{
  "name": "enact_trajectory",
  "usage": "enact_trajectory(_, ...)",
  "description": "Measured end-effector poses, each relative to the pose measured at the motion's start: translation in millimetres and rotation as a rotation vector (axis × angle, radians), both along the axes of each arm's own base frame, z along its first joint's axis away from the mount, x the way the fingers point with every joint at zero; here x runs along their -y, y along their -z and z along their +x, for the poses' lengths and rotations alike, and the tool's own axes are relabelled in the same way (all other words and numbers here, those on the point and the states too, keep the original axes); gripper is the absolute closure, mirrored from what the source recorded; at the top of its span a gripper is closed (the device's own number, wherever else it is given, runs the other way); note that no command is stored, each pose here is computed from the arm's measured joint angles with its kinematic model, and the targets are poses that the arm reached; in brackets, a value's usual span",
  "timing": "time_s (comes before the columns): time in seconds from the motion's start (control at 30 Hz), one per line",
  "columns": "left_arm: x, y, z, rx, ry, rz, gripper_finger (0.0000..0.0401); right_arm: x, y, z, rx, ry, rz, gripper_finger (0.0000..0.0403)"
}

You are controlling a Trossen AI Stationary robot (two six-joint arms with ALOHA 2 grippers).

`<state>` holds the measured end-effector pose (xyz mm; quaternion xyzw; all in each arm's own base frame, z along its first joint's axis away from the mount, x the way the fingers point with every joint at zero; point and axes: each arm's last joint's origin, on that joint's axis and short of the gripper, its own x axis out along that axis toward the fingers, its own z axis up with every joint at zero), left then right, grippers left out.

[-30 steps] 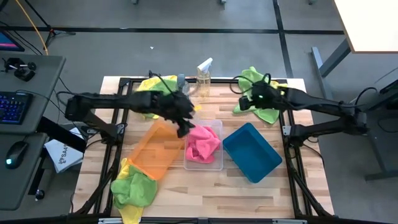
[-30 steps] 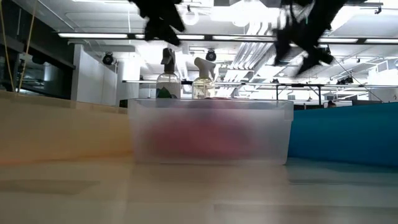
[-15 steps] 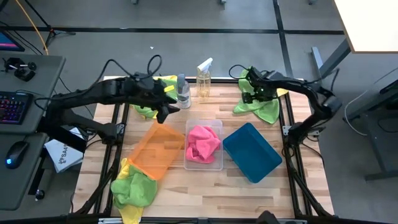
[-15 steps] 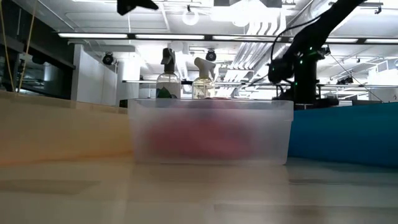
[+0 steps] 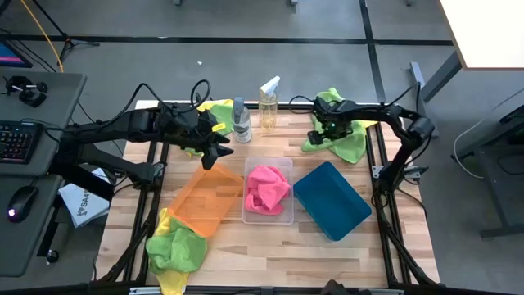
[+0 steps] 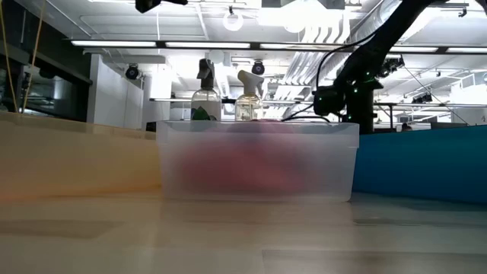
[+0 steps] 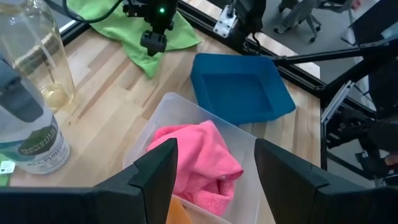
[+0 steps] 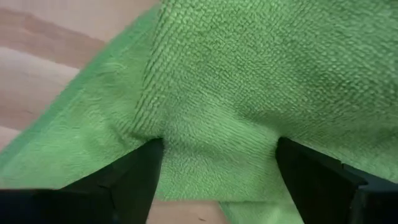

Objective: Sort microfiber towel by color & place in baskets
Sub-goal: Put the top right green microfiber towel into the blue bin

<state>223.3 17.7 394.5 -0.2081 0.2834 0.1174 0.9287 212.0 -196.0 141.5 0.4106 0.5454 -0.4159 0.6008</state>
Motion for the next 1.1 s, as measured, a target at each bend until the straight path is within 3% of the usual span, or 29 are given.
enact_trajectory(0.13, 1, -5, -7, 0.026, 0.000, -0.004, 0.0199, -6, 5, 7, -0.018, -0.058, 0.013, 0.0194)
enact_trajectory(0.27, 2, -16, -24, 0.083, -0.003, -0.005, 0.0199, -21, -4, 14, -0.002, -0.155, -0.005, 0.0358)
enact_trajectory(0.3, 3, -19, -30, 0.101, -0.007, -0.002, 0.0199, -26, -9, 15, 0.014, -0.178, -0.012, 0.0379)
enact_trajectory(0.5, 1, -37, -65, 0.204, -0.127, 0.110, 0.0199, -62, -84, 6, 0.243, -0.231, -0.150, 0.0394)
enact_trajectory(0.67, -3, -46, -84, 0.253, -0.271, 0.232, 0.0199, -98, -159, -19, 0.563, -0.250, -0.336, 0.0394)
enact_trajectory(0.83, -5, -52, -85, 0.283, -0.334, 0.330, 0.0199, -133, -217, -42, 0.953, -0.325, -0.508, 0.0398)
enact_trajectory(0.93, -6, -54, -81, 0.295, -0.339, 0.368, 0.0199, -154, -232, -48, 1.114, -0.416, -0.479, 0.0400)
enact_trajectory(1.1, -7, -53, -72, 0.288, -0.351, 0.377, 0.0199, -195, -230, -47, 1.173, -0.579, -0.243, 0.0401)
